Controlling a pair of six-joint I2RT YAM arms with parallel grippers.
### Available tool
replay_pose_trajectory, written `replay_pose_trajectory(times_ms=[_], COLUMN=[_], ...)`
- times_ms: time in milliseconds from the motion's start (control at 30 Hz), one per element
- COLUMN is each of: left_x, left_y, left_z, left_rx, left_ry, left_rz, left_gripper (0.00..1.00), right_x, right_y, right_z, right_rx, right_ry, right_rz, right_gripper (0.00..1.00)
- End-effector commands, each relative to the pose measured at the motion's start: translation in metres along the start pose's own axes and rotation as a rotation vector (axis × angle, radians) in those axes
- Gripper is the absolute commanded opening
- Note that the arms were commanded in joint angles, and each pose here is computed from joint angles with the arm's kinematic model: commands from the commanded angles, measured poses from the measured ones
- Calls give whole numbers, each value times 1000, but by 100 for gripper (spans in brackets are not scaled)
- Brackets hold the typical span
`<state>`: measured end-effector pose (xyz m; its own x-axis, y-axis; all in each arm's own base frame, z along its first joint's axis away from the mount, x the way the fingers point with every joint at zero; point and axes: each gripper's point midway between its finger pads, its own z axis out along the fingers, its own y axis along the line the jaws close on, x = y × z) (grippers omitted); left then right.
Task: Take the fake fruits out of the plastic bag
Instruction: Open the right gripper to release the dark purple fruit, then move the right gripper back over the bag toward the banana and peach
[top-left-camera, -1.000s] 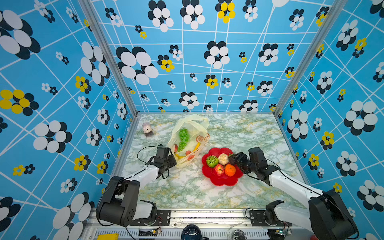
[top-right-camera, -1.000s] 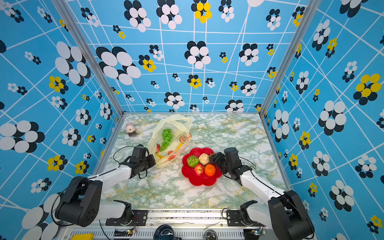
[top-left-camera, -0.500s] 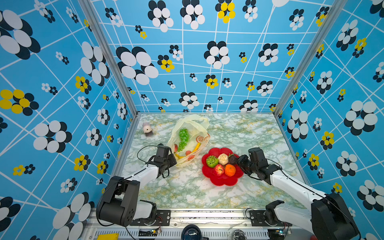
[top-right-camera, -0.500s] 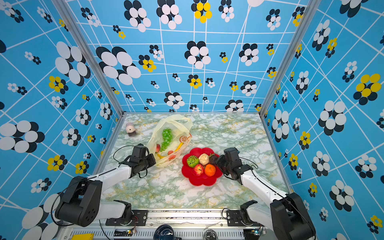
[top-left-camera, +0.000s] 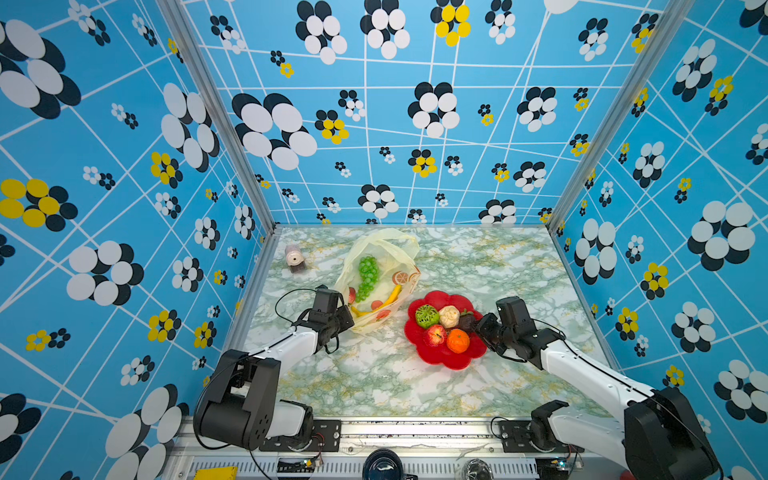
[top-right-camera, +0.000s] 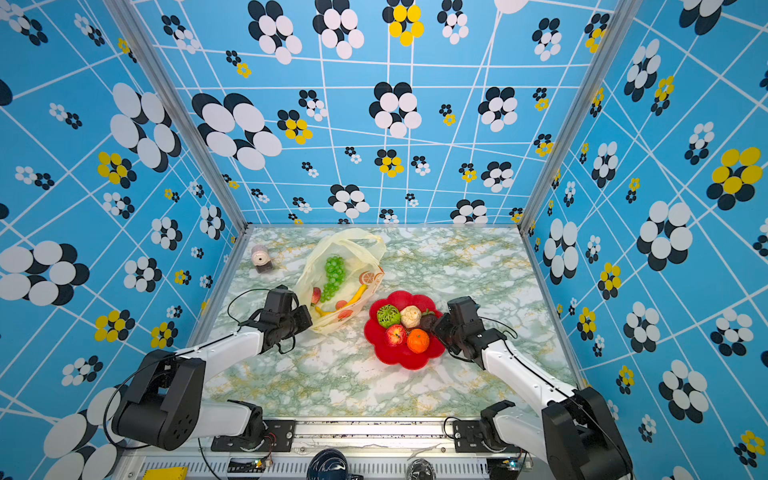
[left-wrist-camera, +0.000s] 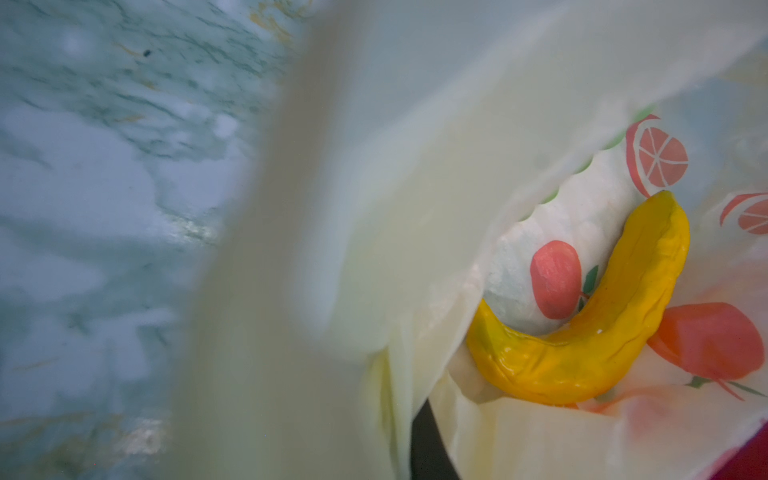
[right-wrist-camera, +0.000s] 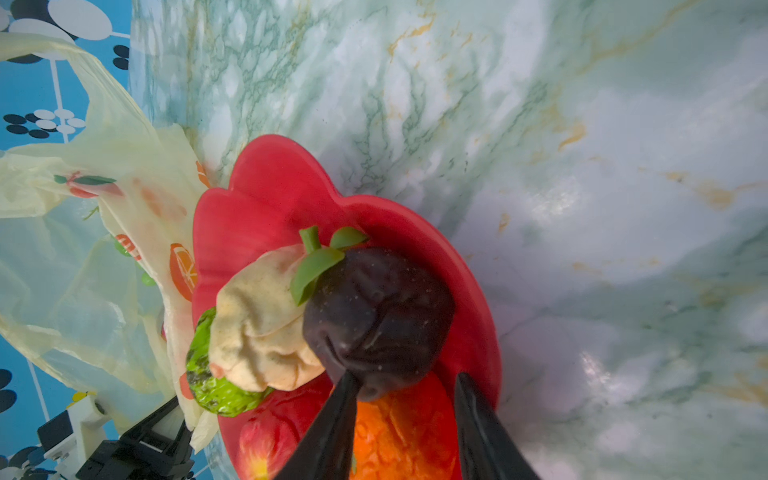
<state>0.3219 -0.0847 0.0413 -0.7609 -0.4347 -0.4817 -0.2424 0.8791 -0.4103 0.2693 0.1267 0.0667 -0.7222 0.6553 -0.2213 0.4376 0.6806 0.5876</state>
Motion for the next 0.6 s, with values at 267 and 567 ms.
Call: replay_pose_trajectory(times_ms=[267, 567], left_x=[-12, -4], left_y=[-3, 5], left_z=[-6, -16], left_rx=[7, -29], left_ry=[-18, 5], left_rz=[10, -10], left_gripper=[4, 31], right_x=[-23, 5], right_y=[49, 157], right_z=[-42, -29], right_rx=[-54, -134], right_ry=[-110, -105], right_rz=[-177, -484], right_gripper=[49, 57])
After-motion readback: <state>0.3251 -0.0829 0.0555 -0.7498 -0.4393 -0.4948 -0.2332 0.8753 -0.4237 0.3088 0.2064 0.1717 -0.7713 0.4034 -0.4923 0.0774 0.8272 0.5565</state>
